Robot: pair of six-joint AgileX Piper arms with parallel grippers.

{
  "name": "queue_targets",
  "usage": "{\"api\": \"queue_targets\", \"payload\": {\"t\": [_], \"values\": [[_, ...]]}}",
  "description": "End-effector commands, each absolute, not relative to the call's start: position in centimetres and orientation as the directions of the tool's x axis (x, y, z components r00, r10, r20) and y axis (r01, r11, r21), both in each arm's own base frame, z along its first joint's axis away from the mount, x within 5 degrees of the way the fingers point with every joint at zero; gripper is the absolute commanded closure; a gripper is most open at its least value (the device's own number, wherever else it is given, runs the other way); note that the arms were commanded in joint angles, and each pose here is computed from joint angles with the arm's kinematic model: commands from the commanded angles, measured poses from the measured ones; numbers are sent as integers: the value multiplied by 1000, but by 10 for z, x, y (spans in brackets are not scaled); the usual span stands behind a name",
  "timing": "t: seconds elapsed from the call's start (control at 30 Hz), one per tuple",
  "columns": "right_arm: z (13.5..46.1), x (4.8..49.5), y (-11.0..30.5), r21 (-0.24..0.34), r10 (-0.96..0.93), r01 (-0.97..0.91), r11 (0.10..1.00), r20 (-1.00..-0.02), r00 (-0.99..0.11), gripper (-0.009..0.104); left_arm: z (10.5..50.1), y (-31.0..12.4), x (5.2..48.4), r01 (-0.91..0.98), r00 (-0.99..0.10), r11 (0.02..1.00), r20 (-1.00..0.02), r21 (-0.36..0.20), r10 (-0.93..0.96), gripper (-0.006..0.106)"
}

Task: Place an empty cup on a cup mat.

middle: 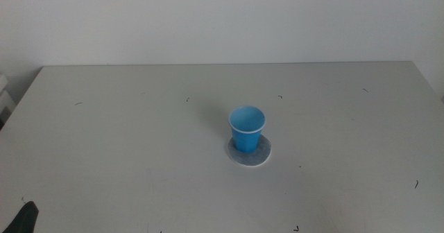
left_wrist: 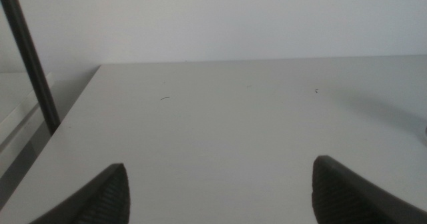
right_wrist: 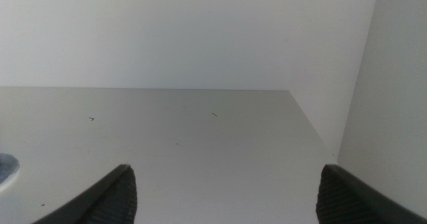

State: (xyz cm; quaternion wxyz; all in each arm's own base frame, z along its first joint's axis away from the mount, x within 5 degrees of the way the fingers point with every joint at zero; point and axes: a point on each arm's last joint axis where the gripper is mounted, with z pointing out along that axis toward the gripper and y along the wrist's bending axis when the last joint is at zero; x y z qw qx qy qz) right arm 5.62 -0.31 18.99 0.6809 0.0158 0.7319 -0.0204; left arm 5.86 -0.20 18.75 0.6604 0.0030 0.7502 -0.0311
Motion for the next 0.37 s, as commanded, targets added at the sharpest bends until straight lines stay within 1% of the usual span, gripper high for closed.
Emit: {"api": "queue_targets", "payload": {"t": [0.0, 0.33], "values": [[202, 54, -3, -26, -27, 49, 998, -999, 35, 1, 192, -2, 57, 47, -76, 997, -996, -58, -54, -4], [202, 54, -3, -26, -27, 49, 998, -999, 35, 1, 191, -2, 55, 44, -84, 997, -995, -58, -54, -4]]}}
